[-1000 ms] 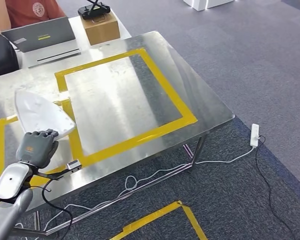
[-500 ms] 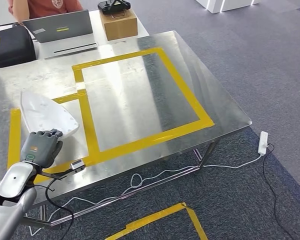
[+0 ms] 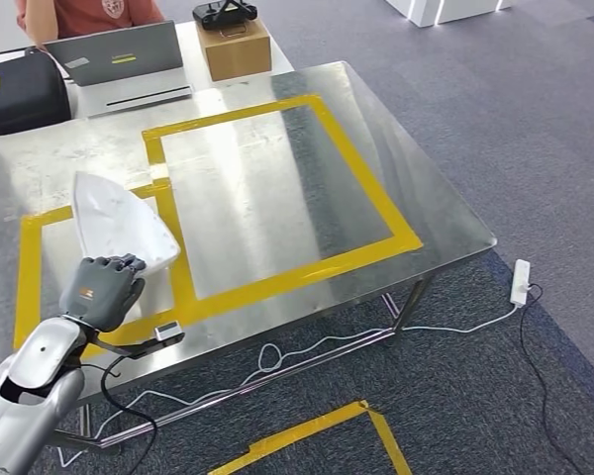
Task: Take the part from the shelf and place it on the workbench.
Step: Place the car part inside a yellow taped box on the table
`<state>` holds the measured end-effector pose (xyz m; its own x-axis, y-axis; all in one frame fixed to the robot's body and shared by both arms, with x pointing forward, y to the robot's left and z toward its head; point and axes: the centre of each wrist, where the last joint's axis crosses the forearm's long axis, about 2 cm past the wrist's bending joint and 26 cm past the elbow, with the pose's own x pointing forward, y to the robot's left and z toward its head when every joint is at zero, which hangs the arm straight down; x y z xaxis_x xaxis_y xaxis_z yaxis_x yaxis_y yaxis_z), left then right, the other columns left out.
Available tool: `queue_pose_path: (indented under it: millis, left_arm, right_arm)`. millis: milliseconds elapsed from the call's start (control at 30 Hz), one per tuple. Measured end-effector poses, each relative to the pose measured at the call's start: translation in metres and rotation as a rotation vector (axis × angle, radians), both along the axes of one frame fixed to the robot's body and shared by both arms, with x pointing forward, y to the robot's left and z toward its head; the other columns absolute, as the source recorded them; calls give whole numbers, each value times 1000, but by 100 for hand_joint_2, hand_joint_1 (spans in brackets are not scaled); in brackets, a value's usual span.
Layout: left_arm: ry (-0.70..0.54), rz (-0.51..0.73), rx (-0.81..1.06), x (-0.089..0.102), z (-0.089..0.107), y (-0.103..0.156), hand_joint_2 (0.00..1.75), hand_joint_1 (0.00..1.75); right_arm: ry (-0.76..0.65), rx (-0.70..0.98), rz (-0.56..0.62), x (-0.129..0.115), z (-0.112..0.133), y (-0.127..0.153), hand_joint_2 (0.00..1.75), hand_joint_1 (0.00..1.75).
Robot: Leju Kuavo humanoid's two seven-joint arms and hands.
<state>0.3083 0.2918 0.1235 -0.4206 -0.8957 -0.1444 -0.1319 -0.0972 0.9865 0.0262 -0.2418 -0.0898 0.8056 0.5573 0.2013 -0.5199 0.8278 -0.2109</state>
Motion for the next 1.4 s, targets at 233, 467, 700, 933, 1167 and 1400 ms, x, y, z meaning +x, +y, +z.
queue_pose_path:
  millis: [233,467,700,933,1167,1400]
  left_arm:
    - [-9,-48,43,5,4,-14,175,175]
    - [7,-41,67,8,3,-17,175,175]
    - [27,-26,90,9,-2,-15,175,175]
    - [52,15,107,11,-6,-11,175,0]
    - [97,79,87,15,-5,-3,0,0]
    - [97,125,73,18,-3,1,0,0]
  right_arm:
    - [-9,9,7,2,-3,0,0,0]
    - [1,10,8,0,-5,-1,0,0]
    - [12,8,15,-1,-5,-2,0,0]
    - [7,15,-1,0,-6,-2,0,0]
    - [11,18,-13,-2,-6,-2,0,0]
    - [25,17,-26,-4,-5,-1,0,0]
